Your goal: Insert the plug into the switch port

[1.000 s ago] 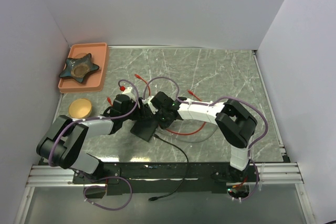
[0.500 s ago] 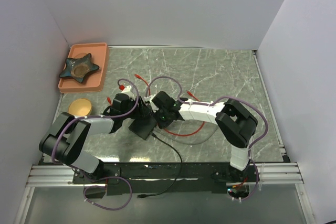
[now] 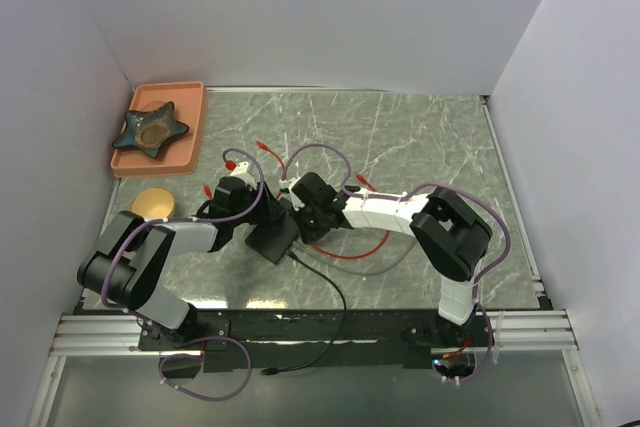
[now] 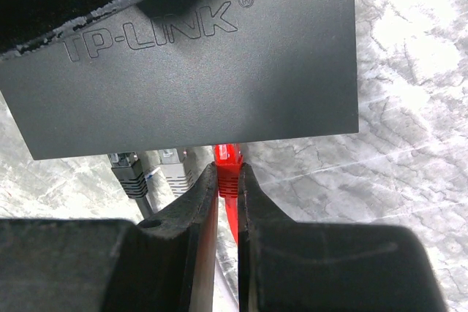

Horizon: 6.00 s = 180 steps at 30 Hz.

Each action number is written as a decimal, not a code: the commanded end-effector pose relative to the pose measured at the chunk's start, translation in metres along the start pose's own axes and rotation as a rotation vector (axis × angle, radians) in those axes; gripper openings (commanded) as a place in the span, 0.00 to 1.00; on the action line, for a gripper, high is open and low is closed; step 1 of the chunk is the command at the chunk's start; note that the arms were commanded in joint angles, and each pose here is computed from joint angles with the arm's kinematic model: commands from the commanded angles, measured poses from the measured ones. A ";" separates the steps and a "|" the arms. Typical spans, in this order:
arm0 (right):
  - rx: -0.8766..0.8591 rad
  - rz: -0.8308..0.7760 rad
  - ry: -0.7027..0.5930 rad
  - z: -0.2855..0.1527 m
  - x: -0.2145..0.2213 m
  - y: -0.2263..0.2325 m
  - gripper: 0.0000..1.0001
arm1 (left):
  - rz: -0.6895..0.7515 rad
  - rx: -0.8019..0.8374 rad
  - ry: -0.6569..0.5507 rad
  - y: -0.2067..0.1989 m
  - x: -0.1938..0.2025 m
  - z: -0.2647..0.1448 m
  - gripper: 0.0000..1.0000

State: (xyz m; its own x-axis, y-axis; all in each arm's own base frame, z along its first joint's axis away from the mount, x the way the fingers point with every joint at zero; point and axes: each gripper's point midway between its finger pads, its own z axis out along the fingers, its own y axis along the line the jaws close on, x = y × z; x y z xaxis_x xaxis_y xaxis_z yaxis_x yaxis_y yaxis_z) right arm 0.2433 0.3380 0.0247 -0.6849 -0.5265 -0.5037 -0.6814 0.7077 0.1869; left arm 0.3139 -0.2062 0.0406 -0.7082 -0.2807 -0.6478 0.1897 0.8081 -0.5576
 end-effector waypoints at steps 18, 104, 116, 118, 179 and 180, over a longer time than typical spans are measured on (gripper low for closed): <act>-0.088 0.006 -0.665 -0.058 -0.193 0.023 0.00 | -0.059 0.131 0.293 -0.038 0.067 -0.014 0.45; -0.081 0.122 -0.549 -0.124 -0.100 0.002 0.99 | -0.222 -0.256 -0.361 0.032 -0.046 -0.121 0.89; -0.099 0.133 -0.661 -0.158 -0.087 -0.001 0.99 | -0.229 -0.188 -0.502 0.019 -0.066 -0.156 0.92; -0.116 0.125 -0.657 -0.158 -0.086 0.002 0.99 | -0.222 -0.184 -0.499 0.017 -0.067 -0.155 0.92; -0.017 0.055 -0.542 -0.151 -0.051 -0.017 0.99 | -0.271 -0.862 0.061 0.152 -0.069 -0.023 0.12; -0.013 0.052 -0.544 -0.151 -0.051 -0.018 0.99 | -0.268 -0.841 0.063 0.148 -0.072 -0.019 0.05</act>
State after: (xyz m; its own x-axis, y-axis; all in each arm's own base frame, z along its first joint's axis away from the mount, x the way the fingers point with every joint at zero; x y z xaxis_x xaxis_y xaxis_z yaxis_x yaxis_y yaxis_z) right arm 0.2412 0.2890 0.1621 -0.5281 -0.1809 -0.8297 -0.6677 0.6922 0.2740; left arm 0.3652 -0.0463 0.0200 -0.6771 -0.5203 -0.5204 -0.5683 0.8190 -0.0795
